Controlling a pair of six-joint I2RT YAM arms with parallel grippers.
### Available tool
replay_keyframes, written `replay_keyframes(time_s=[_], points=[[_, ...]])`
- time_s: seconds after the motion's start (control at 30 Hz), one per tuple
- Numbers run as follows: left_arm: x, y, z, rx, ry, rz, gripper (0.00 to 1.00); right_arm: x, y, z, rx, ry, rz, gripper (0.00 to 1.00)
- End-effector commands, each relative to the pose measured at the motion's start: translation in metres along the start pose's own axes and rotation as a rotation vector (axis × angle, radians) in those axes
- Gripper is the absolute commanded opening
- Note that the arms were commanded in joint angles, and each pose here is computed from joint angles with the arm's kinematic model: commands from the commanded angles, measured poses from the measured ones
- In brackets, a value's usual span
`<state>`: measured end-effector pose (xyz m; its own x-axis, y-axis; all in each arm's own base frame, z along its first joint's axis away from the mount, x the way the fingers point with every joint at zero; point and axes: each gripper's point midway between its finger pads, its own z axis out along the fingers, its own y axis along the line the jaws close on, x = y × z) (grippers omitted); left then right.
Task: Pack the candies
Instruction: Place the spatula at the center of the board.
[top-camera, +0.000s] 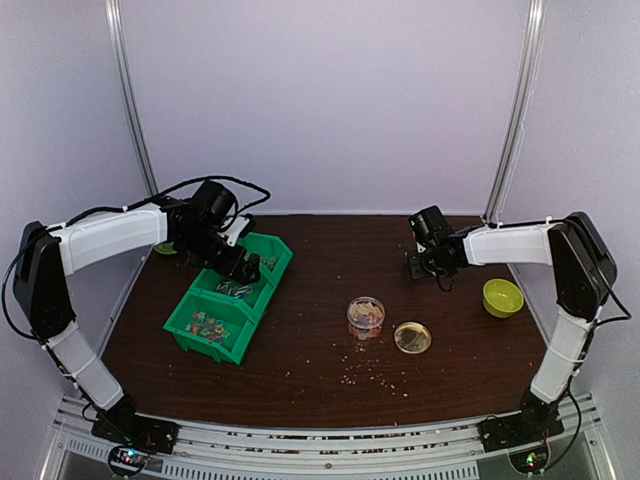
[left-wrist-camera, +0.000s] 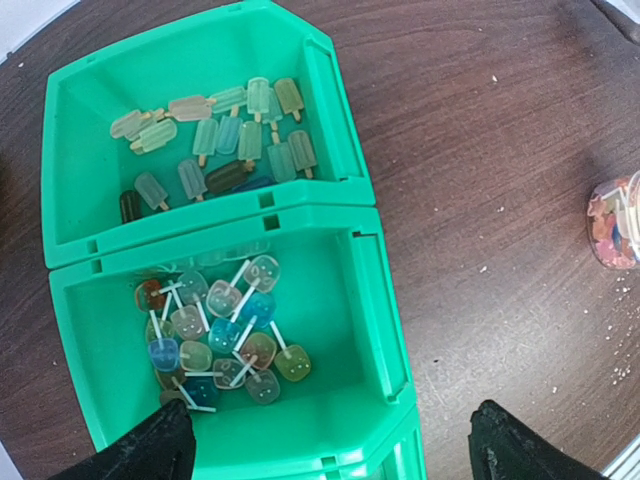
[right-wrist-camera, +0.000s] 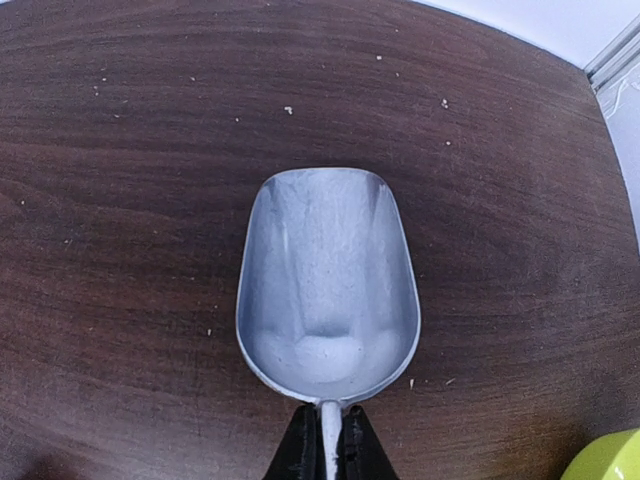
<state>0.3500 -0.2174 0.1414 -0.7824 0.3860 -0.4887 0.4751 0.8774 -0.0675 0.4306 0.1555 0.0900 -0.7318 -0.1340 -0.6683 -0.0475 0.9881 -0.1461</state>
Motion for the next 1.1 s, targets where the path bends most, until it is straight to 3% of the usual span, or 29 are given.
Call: replay_keyframes(time_s=[0.0, 0.33, 0.57, 0.87, 1.07], points=[[-0.012, -0.005, -0.004, 0.034, -0.049, 0.01, 0.98, -0.025, -0.002, 0.012, -0.016, -0.04, 0.084, 0.0], [-0.012, -0.006, -0.002, 0.037, -0.047, 0.009, 0.98, -0.022, -0.004, 0.047, -0.052, 0.029, 0.116, 0.03], [-0.012, -0.005, -0.001, 0.031, -0.045, 0.008, 0.98, -0.016, 0.004, 0.059, -0.079, 0.098, 0.122, 0.11], [-0.012, -0.003, -0.001, 0.024, -0.045, 0.007, 0.98, -0.007, 0.011, 0.056, -0.122, 0.126, 0.124, 0.19], [-0.012, -0.003, -0.001, 0.025, -0.045, 0.005, 0.98, -0.023, 0.008, 0.034, -0.139, 0.086, 0.125, 0.27]])
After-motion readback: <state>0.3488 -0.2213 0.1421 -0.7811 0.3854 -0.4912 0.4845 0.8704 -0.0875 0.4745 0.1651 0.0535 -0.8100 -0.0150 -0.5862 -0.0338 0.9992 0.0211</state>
